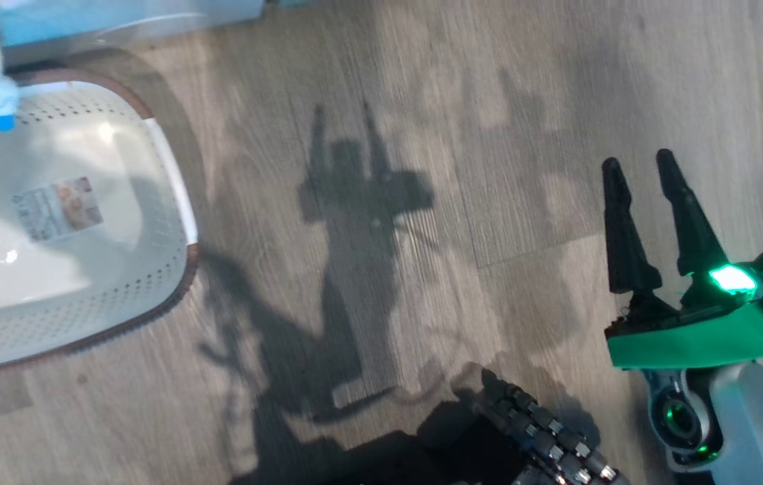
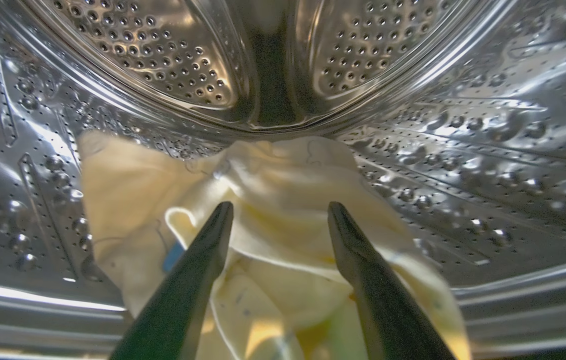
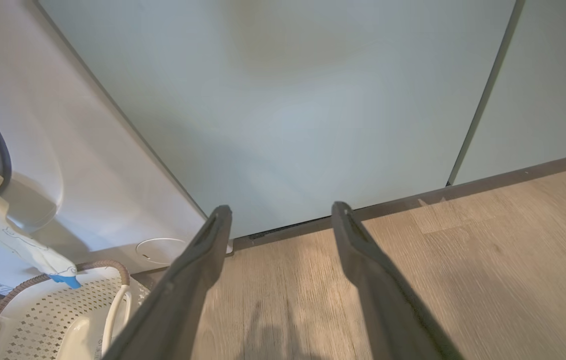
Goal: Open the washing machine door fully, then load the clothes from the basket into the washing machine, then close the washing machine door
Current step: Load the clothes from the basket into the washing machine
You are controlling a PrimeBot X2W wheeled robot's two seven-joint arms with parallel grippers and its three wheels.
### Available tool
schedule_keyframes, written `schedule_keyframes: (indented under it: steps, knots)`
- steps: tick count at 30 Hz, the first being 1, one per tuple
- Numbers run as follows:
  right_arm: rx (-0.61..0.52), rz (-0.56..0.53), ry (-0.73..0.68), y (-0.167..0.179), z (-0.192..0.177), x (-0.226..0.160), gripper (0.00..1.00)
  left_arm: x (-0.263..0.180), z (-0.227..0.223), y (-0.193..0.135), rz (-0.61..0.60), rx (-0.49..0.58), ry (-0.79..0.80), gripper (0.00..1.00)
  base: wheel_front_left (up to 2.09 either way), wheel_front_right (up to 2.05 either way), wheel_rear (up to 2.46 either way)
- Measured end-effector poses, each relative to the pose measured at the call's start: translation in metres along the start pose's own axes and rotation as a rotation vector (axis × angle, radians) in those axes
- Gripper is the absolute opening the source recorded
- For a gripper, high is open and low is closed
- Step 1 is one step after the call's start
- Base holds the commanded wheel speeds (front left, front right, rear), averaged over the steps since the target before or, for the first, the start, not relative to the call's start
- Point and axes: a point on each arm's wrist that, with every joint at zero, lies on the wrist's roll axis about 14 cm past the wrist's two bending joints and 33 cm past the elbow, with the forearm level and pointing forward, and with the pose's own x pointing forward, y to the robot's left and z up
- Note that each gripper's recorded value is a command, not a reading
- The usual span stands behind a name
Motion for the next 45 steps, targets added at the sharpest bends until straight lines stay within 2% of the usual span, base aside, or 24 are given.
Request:
schedule_keyframes:
  steps: [12, 17, 31, 45]
  knots:
    - [-0.036, 0.036, -0.078, 0.009, 0.026, 0.000, 1.00, -0.062, 0.008, -0.008, -0.019, -0.042, -0.179, 1.00, 0.00, 0.00, 0.00]
    - [-0.052, 0.045, -0.094, 0.013, 0.032, -0.007, 1.00, -0.118, 0.005, -0.019, -0.037, -0.043, -0.257, 1.00, 0.00, 0.00, 0.00]
    - [-0.072, 0.123, -0.139, 0.035, 0.048, -0.021, 1.00, -0.260, -0.010, -0.041, -0.025, -0.098, -0.241, 1.00, 0.00, 0.00, 0.00]
    - [-0.092, 0.228, -0.145, 0.061, 0.054, -0.046, 1.00, -0.334, -0.009, -0.042, 0.030, -0.157, -0.209, 1.00, 0.00, 0.00, 0.00]
